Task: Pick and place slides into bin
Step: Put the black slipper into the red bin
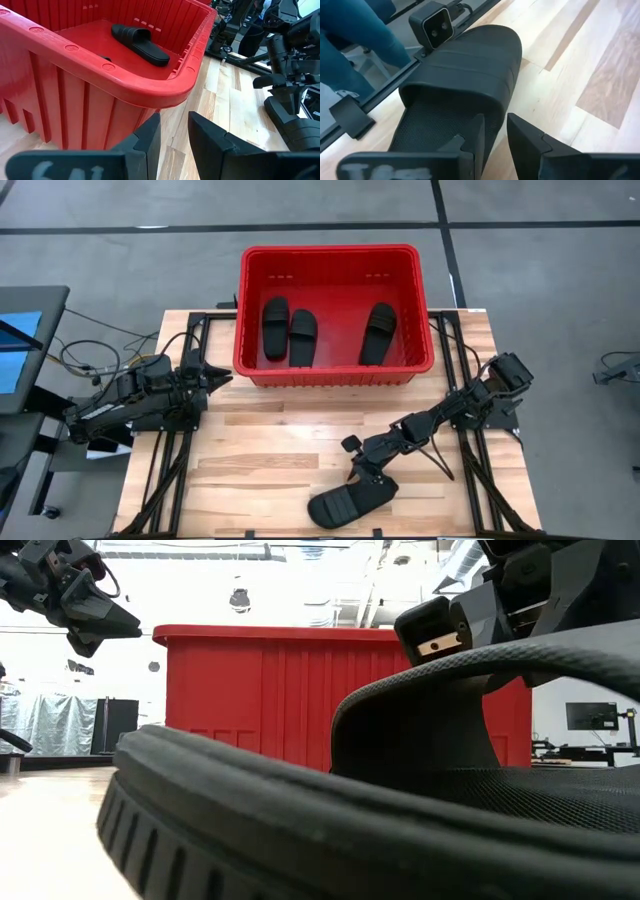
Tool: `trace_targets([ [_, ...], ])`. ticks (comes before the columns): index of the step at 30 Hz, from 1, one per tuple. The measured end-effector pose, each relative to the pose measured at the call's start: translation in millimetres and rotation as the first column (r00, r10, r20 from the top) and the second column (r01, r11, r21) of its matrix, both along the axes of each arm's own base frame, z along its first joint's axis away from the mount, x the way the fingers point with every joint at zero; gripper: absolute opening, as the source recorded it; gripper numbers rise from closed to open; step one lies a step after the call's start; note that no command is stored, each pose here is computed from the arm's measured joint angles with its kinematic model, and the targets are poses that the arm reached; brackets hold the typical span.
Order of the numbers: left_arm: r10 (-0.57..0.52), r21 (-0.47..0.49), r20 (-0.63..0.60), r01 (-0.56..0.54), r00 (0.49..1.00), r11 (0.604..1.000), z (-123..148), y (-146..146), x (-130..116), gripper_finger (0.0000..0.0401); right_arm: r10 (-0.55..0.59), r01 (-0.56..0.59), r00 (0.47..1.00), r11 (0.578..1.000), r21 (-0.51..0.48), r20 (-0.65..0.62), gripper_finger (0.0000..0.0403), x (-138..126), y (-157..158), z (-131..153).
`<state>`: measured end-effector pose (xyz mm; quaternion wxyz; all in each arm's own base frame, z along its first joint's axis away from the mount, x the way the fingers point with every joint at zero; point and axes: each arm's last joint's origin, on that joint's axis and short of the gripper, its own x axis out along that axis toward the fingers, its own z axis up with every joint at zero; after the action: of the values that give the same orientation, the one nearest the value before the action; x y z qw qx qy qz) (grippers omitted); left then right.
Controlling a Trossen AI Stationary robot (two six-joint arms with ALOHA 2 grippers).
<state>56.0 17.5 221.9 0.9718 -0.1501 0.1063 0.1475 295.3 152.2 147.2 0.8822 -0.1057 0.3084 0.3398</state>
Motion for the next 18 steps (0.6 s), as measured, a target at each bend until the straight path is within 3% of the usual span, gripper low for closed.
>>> trace_targets([
  [18, 0.000, 0.000, 0.000, 0.000, 1.000, 1.000, 0.0, 0.0, 0.0, 0.0089, 0.011, -0.011, 0.998, 1.000, 0.012, 0.054, 0.0076, 2.3, 1.6, 3.8],
])
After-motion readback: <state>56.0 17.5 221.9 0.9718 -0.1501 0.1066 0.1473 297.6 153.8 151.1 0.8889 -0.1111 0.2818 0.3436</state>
